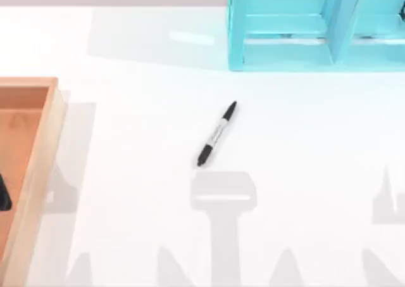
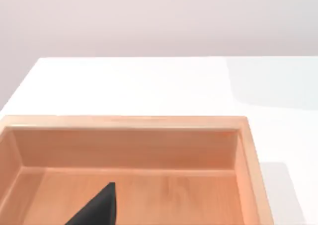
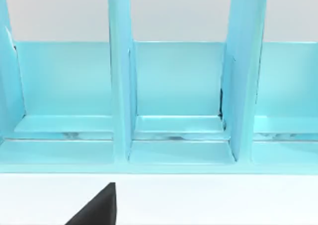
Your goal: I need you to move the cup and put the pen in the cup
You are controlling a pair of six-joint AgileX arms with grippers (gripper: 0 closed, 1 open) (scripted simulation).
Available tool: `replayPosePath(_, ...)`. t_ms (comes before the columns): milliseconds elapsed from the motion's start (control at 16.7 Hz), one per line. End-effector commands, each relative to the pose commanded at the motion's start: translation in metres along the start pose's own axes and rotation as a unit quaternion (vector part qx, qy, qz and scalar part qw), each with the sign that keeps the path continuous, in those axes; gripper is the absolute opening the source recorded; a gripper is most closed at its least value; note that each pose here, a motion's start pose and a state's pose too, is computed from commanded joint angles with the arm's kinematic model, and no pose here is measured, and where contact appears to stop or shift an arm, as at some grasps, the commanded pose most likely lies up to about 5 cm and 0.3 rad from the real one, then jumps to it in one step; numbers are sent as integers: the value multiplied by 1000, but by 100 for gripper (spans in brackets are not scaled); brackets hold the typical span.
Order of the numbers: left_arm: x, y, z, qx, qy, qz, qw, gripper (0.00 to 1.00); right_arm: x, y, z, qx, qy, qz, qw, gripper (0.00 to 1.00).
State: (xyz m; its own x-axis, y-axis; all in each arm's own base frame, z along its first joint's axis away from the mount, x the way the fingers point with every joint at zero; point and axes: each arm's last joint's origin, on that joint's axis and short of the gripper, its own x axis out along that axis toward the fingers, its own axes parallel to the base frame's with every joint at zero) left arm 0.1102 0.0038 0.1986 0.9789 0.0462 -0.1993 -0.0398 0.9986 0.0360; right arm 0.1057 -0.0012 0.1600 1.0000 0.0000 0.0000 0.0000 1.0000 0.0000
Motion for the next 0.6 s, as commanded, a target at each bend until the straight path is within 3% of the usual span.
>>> replayPosePath(180, 10, 6, 39, 12, 111, 9, 994, 100, 0, 0, 0, 0, 0, 0, 1000, 100)
replayPosePath(300, 30, 11, 62, 18, 209, 11, 978, 100, 0, 0, 0, 0, 0, 0, 1000, 100)
replayPosePath(600, 105, 30, 91, 22, 448, -1, 894, 100, 0, 0, 0, 0, 0, 0, 1000, 100)
